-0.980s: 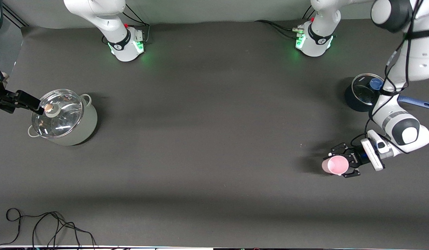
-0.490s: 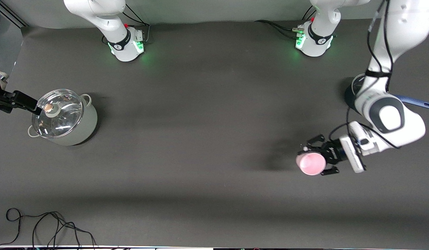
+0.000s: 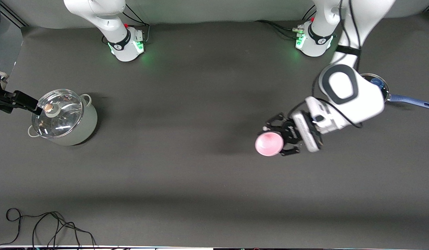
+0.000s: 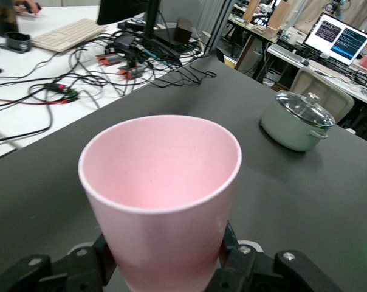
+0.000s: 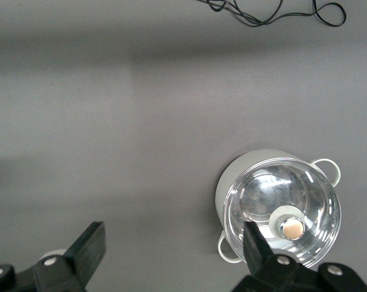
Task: Transfer pink cup from left to right arm
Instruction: 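Lift the pink cup and carry it toward the table middle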
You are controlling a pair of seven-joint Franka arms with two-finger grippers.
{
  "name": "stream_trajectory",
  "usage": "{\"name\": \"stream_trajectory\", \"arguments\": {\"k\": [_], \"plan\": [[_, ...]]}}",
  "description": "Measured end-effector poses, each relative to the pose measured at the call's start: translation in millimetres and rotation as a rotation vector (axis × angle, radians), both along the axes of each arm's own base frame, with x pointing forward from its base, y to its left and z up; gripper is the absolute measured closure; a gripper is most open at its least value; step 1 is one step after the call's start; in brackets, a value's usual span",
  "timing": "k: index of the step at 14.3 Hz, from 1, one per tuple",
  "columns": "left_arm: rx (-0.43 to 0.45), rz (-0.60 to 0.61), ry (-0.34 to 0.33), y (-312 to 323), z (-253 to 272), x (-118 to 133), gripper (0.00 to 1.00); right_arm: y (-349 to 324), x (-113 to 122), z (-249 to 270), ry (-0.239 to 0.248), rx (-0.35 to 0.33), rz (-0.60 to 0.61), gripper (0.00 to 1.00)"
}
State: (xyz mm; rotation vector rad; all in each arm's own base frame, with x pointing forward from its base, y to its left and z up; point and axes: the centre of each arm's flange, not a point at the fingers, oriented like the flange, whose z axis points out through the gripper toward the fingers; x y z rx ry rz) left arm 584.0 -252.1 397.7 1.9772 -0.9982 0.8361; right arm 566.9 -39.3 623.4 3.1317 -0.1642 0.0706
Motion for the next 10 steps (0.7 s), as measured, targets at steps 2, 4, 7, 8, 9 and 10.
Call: {"name": "stream_trajectory", "arguments": {"k": [2, 4, 7, 8, 9, 10], "plan": [[0.017, -0.018, -0.033, -32.4, 10.0, -15.3, 0.33, 0.2, -0.3, 1.6, -0.003, 0.000, 0.000, 0.00], [0.039, -0.027, -0.080, -66.8, 21.9, -34.0, 0.33, -4.6, -8.4, 8.0, 0.021, 0.002, -0.009, 0.00], [0.035, -0.077, -0.115, -104.2, 38.9, -60.0, 0.33, -38.1, -26.2, 30.6, -0.001, 0.018, -0.048, 0.00], [0.029, -0.090, -0.125, -111.2, 45.7, -66.1, 0.33, -49.8, -32.2, 38.1, -0.016, 0.040, -0.055, 0.00], [0.024, -0.099, -0.137, -116.8, 52.8, -71.6, 0.33, -56.4, -37.1, 44.9, -0.032, 0.062, -0.053, 0.00], [0.021, -0.106, -0.149, -123.2, 59.2, -77.7, 0.33, -56.2, -39.9, 51.2, -0.045, 0.076, -0.046, 0.00]]}}
